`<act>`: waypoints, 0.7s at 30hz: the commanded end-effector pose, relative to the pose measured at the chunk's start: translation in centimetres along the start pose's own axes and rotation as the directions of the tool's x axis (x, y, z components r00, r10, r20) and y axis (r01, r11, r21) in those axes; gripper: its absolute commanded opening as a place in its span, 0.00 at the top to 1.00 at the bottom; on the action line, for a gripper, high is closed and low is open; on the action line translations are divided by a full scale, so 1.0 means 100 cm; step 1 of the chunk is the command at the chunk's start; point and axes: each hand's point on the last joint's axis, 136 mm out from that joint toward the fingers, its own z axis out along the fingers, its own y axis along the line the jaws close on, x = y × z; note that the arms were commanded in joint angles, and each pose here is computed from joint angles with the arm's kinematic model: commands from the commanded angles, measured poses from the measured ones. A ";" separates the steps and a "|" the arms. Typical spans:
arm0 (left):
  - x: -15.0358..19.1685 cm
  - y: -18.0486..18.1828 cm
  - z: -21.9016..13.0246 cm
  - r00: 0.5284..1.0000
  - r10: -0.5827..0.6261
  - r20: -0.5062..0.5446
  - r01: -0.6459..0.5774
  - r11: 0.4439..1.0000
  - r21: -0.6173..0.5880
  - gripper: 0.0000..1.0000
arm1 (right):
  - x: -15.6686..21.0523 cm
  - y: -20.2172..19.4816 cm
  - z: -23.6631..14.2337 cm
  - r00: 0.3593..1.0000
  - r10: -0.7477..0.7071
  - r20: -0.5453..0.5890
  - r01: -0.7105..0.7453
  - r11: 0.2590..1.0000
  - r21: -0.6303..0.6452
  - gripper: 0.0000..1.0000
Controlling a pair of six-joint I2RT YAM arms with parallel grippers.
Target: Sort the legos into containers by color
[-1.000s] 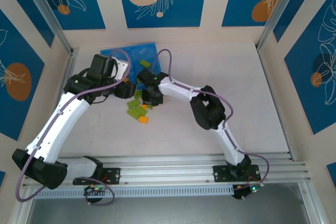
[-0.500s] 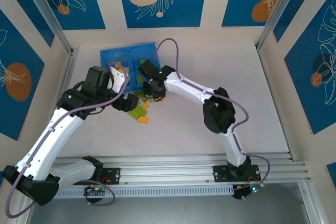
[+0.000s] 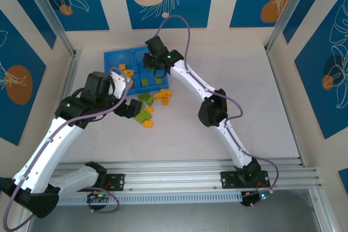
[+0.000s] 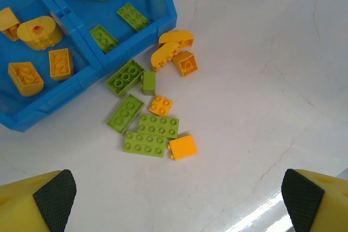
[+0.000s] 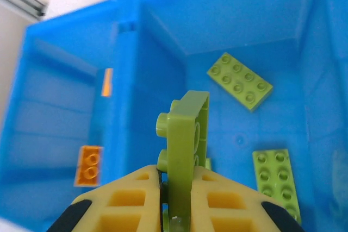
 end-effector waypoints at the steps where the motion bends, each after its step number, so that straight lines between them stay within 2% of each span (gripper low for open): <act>1: 0.003 0.000 0.000 1.000 0.008 0.005 -0.008 1.000 -0.014 0.00 | -0.002 0.018 0.018 0.999 -0.042 0.018 0.044 0.991 -0.125 0.83; 4: 0.004 0.000 0.002 1.000 0.002 0.001 -0.002 1.000 -0.008 0.00 | -0.002 0.019 0.023 0.999 -0.049 0.022 0.051 0.989 -0.135 0.76; 6: 0.005 0.000 0.003 1.000 -0.005 -0.003 0.005 1.000 -0.006 0.00 | -0.009 0.018 0.016 0.999 -0.024 0.027 0.028 0.991 -0.130 0.62; 8: 0.007 0.000 0.004 1.000 -0.009 -0.008 0.009 1.000 -0.007 0.00 | -0.015 0.017 0.005 1.000 -0.006 0.030 0.010 0.992 -0.127 0.55; 12: 0.010 0.000 0.006 1.000 -0.010 -0.011 0.010 1.000 -0.008 0.00 | -0.028 0.025 -0.028 0.999 -0.003 0.040 0.008 0.991 -0.132 0.55; 15: 0.010 0.001 0.006 1.000 -0.010 -0.010 0.010 1.000 -0.014 0.00 | -0.027 0.027 -0.057 0.999 0.038 0.006 -0.037 0.992 -0.118 0.56; 18: 0.011 0.004 0.004 1.000 -0.006 -0.011 0.006 0.999 -0.033 0.00 | -0.006 0.035 -0.081 0.993 0.079 -0.082 -0.089 0.988 -0.124 0.57; 21: 0.014 0.007 0.004 1.000 0.001 -0.018 -0.002 0.999 -0.050 0.00 | 0.034 0.041 -0.097 0.964 0.154 -0.218 -0.179 0.979 -0.099 0.57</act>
